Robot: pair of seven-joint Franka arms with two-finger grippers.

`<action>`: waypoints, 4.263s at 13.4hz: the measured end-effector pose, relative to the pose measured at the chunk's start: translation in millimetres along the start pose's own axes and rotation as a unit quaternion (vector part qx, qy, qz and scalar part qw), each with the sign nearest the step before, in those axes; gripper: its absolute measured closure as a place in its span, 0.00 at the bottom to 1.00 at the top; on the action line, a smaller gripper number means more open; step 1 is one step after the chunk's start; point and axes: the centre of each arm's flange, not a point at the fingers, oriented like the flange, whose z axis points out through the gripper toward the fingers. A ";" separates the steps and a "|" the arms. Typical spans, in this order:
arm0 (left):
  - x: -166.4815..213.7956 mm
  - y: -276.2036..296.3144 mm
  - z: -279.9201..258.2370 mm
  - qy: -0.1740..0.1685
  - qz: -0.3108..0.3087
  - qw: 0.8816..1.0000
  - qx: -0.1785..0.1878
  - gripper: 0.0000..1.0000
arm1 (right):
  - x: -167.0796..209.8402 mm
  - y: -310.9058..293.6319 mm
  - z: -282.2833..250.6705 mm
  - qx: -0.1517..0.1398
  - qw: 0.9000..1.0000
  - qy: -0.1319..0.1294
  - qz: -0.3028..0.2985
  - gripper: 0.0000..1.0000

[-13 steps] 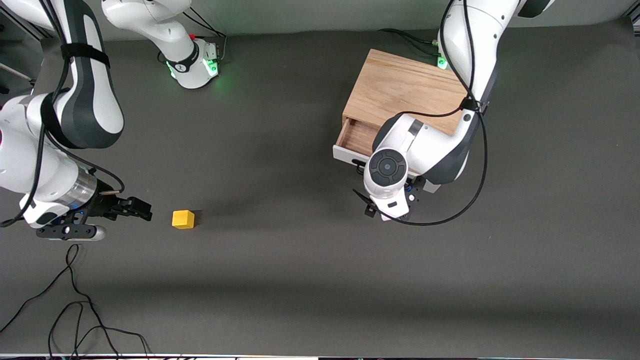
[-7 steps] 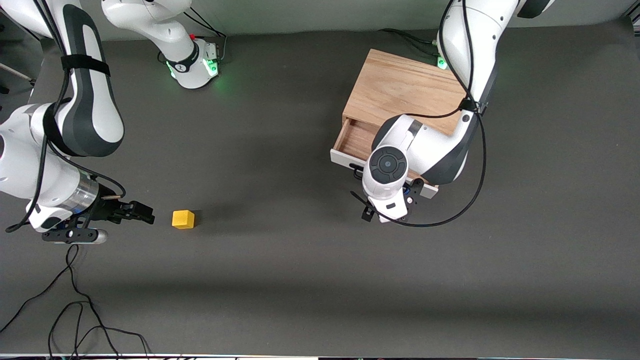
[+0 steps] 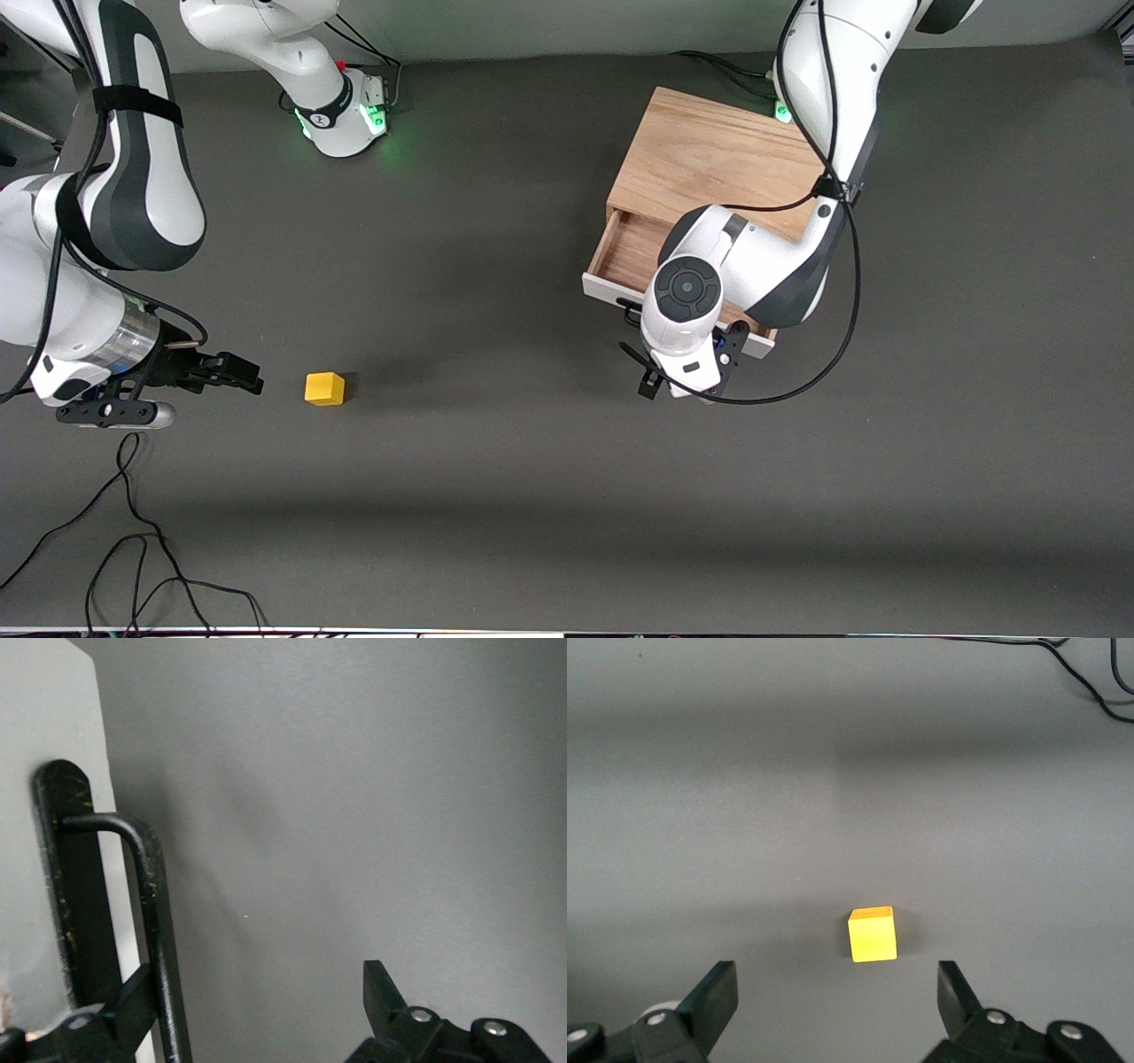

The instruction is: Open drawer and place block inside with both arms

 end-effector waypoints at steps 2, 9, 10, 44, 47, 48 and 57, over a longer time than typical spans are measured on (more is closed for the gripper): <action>-0.8 3.2 -3.5 -0.001 0.001 1.000 -0.011 0.00 | -0.1 0.0 -1.0 0.000 1.000 0.001 0.000 0.00; -0.5 14.3 -19.6 0.000 0.003 0.999 -0.048 0.00 | -0.2 0.0 -0.9 0.000 1.000 0.000 0.000 0.00; 1.1 18.9 -30.5 0.001 0.006 0.998 -0.059 0.00 | -0.2 -0.1 -0.9 0.000 1.000 0.000 0.000 0.00; 317.4 -194.5 -283.7 -0.027 0.527 0.849 -0.012 0.00 | -48.3 6.9 217.2 -0.056 0.998 -0.039 -0.020 0.00; 311.1 -193.2 -284.6 -0.024 0.533 0.846 -0.007 0.00 | -55.1 8.7 229.0 -0.059 0.997 -0.043 -0.020 0.00; 308.7 -192.5 -284.2 -0.020 0.536 0.844 -0.001 0.00 | -56.4 9.4 230.9 -0.059 0.997 -0.039 -0.020 0.00; 301.7 -191.5 -271.0 -0.006 0.544 0.839 0.006 0.00 | -60.2 -2.7 249.6 -0.060 0.997 -0.023 -0.032 0.37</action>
